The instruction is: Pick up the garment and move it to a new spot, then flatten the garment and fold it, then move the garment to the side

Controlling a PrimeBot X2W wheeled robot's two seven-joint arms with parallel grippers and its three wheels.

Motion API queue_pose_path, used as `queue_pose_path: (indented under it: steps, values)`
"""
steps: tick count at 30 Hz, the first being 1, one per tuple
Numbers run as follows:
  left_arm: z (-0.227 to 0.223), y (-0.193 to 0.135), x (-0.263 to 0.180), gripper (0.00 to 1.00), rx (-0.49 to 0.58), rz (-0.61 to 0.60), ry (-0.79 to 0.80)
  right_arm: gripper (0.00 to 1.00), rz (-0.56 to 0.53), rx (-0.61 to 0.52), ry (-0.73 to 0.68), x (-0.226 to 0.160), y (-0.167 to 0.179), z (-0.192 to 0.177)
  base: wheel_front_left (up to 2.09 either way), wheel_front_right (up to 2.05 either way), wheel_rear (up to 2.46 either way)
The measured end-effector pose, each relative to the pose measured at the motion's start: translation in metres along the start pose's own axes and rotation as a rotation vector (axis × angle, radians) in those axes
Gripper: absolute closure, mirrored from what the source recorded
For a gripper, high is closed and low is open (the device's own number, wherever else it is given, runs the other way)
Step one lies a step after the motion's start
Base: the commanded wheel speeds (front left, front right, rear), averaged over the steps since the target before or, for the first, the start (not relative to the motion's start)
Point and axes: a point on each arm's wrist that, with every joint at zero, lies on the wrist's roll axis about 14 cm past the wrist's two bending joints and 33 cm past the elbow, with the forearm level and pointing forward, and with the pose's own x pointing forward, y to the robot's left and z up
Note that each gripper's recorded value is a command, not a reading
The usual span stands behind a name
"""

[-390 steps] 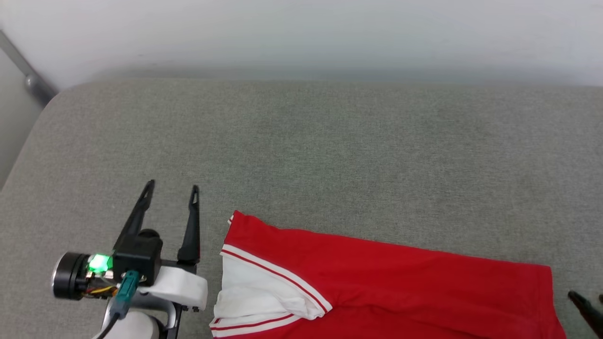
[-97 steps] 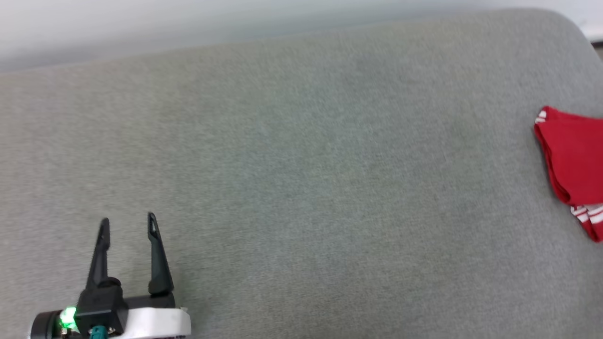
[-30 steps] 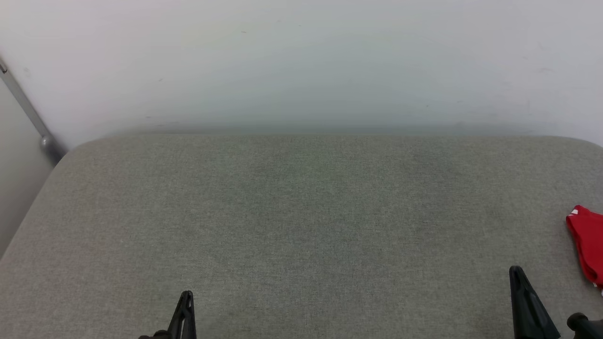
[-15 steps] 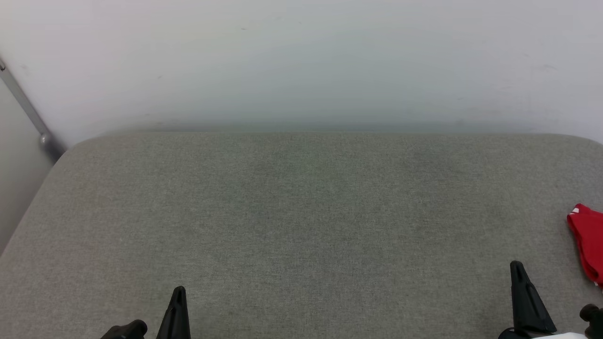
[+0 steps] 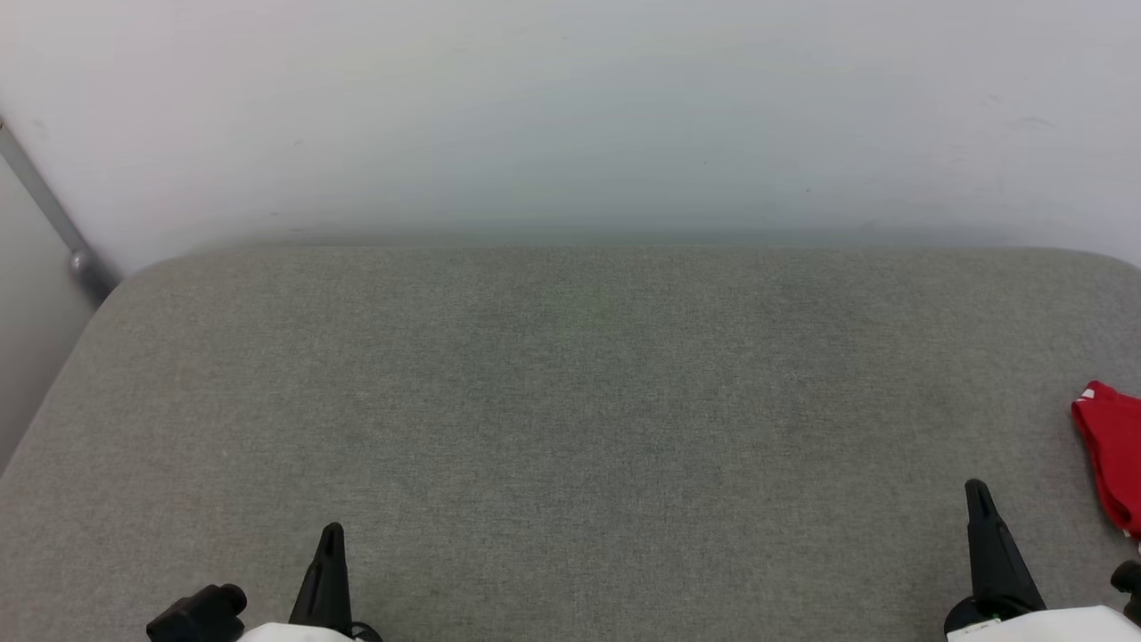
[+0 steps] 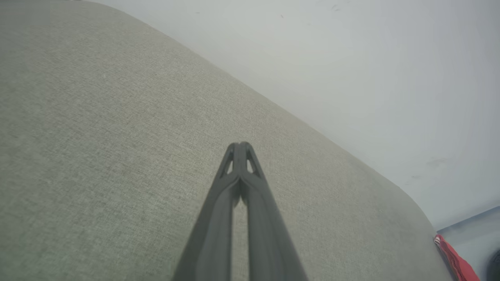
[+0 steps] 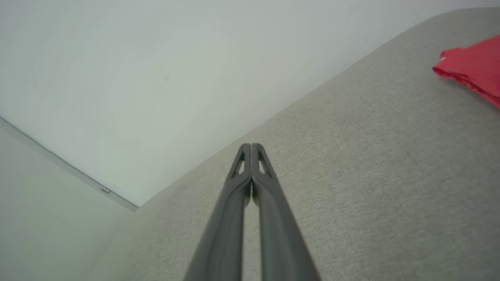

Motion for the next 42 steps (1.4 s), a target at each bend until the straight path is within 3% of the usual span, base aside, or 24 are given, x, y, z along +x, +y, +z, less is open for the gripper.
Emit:
queue_pose_path:
  steps: [42]
  values:
    - [0.008,-0.004,0.029,1.0,-0.527,-0.019,0.047,1.0,-0.032,0.489,0.034,0.025,-0.002,-0.001,0.0,0.0,0.0]
